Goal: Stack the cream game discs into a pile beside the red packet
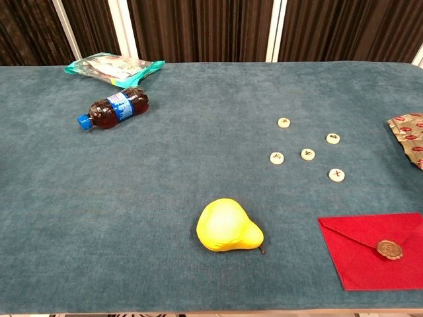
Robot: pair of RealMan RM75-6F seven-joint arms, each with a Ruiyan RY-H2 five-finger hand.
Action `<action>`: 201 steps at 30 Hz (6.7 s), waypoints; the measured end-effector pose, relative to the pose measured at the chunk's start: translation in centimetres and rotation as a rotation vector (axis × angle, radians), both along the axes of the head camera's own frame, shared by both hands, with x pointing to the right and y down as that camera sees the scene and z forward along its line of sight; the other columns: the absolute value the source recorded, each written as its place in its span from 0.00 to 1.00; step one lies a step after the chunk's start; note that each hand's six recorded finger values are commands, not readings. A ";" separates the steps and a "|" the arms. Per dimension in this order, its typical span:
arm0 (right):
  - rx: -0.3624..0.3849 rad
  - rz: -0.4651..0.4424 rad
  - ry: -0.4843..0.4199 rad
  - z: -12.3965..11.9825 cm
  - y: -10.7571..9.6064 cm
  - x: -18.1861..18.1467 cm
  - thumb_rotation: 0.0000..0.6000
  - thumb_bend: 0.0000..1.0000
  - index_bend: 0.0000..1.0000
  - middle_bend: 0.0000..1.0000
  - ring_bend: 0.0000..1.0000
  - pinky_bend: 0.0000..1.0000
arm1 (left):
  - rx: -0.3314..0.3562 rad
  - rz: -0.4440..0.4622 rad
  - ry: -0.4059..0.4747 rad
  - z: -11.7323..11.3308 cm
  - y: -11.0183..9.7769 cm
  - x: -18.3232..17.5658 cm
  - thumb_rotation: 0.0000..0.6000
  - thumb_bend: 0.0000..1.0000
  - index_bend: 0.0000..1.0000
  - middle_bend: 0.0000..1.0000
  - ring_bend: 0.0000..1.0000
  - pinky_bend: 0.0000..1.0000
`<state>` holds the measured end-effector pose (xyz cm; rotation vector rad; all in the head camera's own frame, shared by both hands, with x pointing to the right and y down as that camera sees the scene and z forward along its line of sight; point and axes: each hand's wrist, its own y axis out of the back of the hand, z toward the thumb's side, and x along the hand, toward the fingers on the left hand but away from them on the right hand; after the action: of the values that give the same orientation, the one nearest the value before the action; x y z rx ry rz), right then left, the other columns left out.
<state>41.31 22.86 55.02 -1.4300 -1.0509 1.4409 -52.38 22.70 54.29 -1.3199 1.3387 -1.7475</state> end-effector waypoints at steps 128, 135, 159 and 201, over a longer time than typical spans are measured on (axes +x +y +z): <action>-0.459 -0.008 -0.120 23.7 -20.7 -22.6 1.00 0.38 0.48 0.00 0.00 0.00 | 0.019 -0.052 0.048 -0.5 0.0 -0.6 1.00 0.63 0.05 0.00 0.00 0.00; -0.459 -0.009 -0.112 23.8 -20.8 -22.5 1.00 0.38 0.49 0.00 0.00 0.00 | 0.017 -0.051 0.045 -0.5 0.0 -0.6 1.00 0.63 0.05 0.00 0.00 0.00; -0.457 -0.029 -0.099 23.1 -21.6 -21.8 1.00 0.38 0.56 0.00 0.00 0.00 | 0.015 -0.056 0.043 -0.5 0.1 -0.6 1.00 0.63 0.05 0.00 0.00 0.00; -0.537 -0.039 0.021 19.5 -18.1 -13.2 1.00 0.38 0.56 0.00 0.00 0.00 | 0.018 -0.051 0.041 -0.3 0.0 -0.2 1.00 0.63 0.05 0.00 0.00 0.00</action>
<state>28.11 4.79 74.54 -1.7855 -0.6373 1.7885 -52.62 22.69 53.97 -1.3297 1.4189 -1.7468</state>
